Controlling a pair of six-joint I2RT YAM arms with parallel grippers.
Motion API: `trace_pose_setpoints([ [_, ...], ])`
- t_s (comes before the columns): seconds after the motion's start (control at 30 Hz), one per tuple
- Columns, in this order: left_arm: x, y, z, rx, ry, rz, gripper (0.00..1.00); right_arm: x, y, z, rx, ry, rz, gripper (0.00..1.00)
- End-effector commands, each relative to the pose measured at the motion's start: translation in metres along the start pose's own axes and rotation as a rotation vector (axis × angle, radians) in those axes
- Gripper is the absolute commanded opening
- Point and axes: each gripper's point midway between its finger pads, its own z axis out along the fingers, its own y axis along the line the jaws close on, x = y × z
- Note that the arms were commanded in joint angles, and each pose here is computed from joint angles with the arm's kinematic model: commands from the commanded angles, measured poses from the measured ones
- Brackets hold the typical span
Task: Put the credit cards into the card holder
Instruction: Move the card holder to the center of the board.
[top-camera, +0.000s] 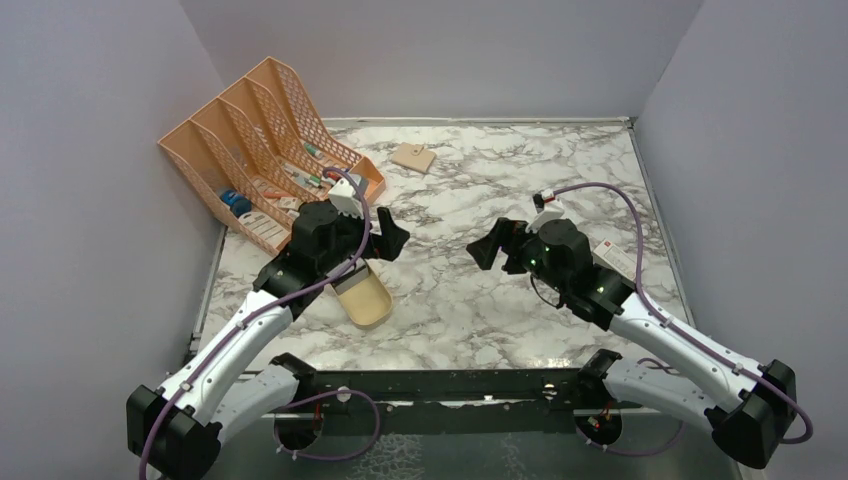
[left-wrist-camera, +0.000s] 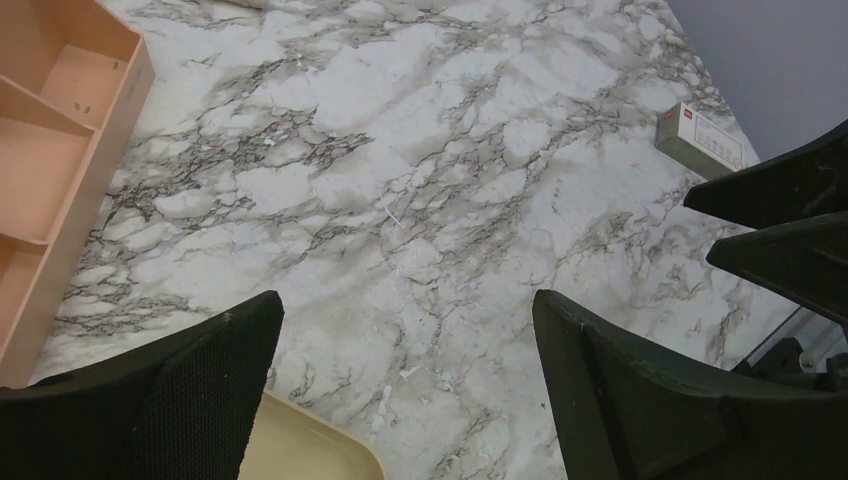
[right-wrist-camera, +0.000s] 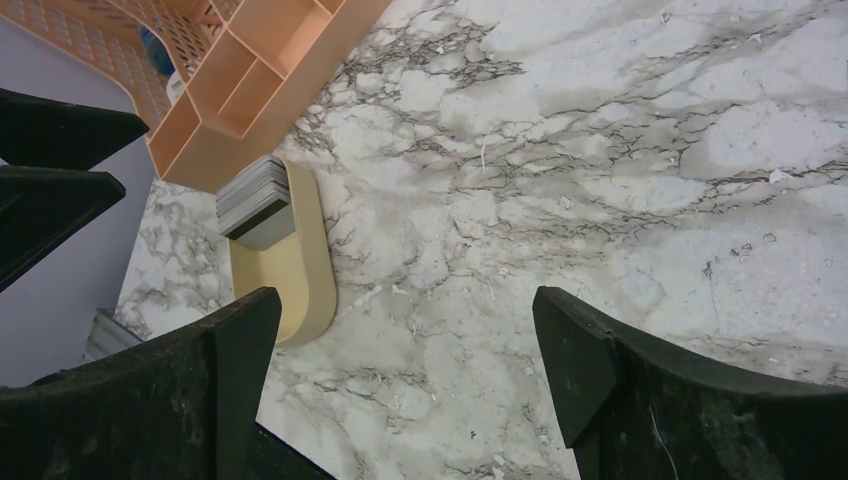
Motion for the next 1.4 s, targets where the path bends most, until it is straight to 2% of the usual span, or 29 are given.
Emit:
trace_pose_setpoints([
  [0.0, -0.030, -0.012, -0.001, 0.053, -0.099, 0.042, 0.99, -0.015, 0.004, -0.004, 0.003, -0.055, -0.004, 1.00],
  [0.1, -0.040, -0.014, 0.011, 0.055, -0.100, 0.043, 0.98, -0.017, 0.004, -0.003, 0.011, -0.058, -0.017, 1.00],
  [0.27, -0.067, -0.005, 0.042, -0.032, -0.094, 0.049, 0.89, -0.022, 0.012, -0.005, -0.021, -0.061, -0.027, 1.00],
  [0.43, -0.085, 0.021, 0.095, -0.164, -0.056, 0.119, 0.82, -0.029, 0.027, -0.010, -0.091, -0.073, -0.027, 1.00],
  [0.6, -0.105, 0.038, 0.154, -0.247, -0.038, 0.159, 0.81, -0.036, 0.036, -0.019, -0.142, -0.098, -0.045, 1.00],
  [0.77, -0.105, 0.051, 0.220, -0.267, 0.008, 0.187, 0.82, -0.045, 0.034, -0.027, -0.133, -0.135, -0.058, 0.99],
  [0.9, -0.100, 0.079, 0.263, -0.364, 0.022, 0.239, 0.86, -0.051, 0.032, -0.033, -0.123, -0.163, -0.060, 1.00],
  [1.17, -0.090, 0.116, 0.314, -0.458, 0.038, 0.368, 0.86, -0.053, 0.042, -0.043, -0.188, -0.182, -0.054, 1.00],
  [1.37, -0.080, 0.136, 0.334, -0.459, 0.048, 0.349, 0.86, -0.054, 0.035, -0.042, -0.150, -0.183, -0.054, 1.00],
])
